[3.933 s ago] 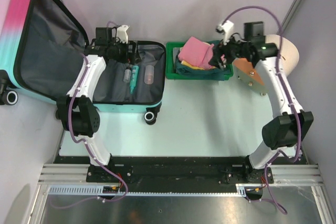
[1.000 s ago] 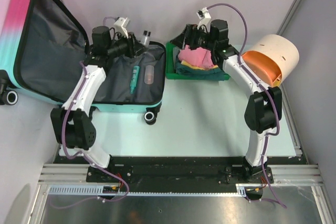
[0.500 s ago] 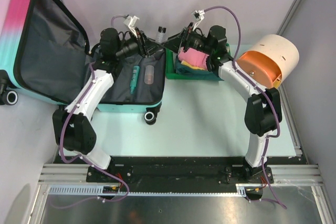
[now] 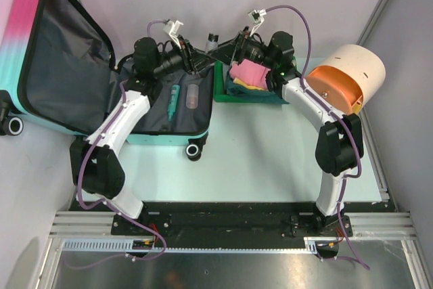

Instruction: Open, take out, and arrange the luggage

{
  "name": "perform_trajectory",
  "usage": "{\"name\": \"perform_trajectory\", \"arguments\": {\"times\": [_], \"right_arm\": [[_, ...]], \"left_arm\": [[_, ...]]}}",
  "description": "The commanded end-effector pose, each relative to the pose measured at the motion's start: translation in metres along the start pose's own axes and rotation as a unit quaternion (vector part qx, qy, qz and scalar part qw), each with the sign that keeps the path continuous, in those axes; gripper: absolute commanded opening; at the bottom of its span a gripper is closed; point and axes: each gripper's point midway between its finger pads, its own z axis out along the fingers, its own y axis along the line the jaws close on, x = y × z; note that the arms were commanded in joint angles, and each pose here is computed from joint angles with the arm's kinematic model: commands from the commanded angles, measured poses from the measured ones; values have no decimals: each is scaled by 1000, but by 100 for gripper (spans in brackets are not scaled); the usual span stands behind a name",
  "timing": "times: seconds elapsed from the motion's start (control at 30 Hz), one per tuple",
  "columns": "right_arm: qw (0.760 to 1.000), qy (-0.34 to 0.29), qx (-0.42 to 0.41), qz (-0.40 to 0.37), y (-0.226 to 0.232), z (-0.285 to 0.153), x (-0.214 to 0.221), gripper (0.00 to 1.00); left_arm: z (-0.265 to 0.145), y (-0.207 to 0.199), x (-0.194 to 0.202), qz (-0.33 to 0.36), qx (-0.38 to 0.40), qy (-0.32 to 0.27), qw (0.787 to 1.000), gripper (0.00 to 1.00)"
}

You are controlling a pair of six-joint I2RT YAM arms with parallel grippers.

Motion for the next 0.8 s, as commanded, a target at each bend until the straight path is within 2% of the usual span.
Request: {"name": "perform_trajectory", "arguments": {"times": [0.0,0.07,0.17,0.27,0.3,0.37,0.4,0.43,0.47,0.53,0.57,0.6,0.67,0.77], "right_arm": [[998,-60,-16,-31,35,2,-52,84],[998,-62,-8,-29,31,1,-52,84],[997,-64,4,-30,26,0,-53,74],[997,-65,24,-29,17,-2,-52,49],[997,-64,28,-27,14,-3,-51,34],[997,-65,36,-24,11,-8,-55,21],[996,-67,42,-28,7,-13,-58,10],[996,-68,47,-29,5,-17,-61,6],[996,-68,51,-34,4,-20,-65,3],[994,-69,67,-59,-1,-36,-79,0],[993,-65,73,-73,-2,-43,-82,0],[985,-65,90,-132,-6,-59,-97,0],[977,-33,131,-166,-19,-81,-97,0],[950,5,207,-232,-40,-135,-112,0]], "left_arm": [[8,-32,-3,7,55,-5,998,1],[10,-36,-2,10,60,-4,998,1],[11,-39,-1,11,63,-4,998,1],[12,-39,-2,10,61,-5,998,6],[11,-37,-2,8,57,-6,998,8],[12,-36,-4,8,51,-10,999,32],[12,-34,-3,7,49,-10,999,45],[12,-33,-2,5,47,-8,999,64],[11,-29,0,5,39,-6,999,73],[9,-20,9,7,23,8,1000,84],[8,-15,10,13,14,13,1000,85],[5,-9,20,21,1,33,999,86],[1,-2,26,31,-13,44,998,87],[-7,4,31,42,-25,49,998,87]]}}
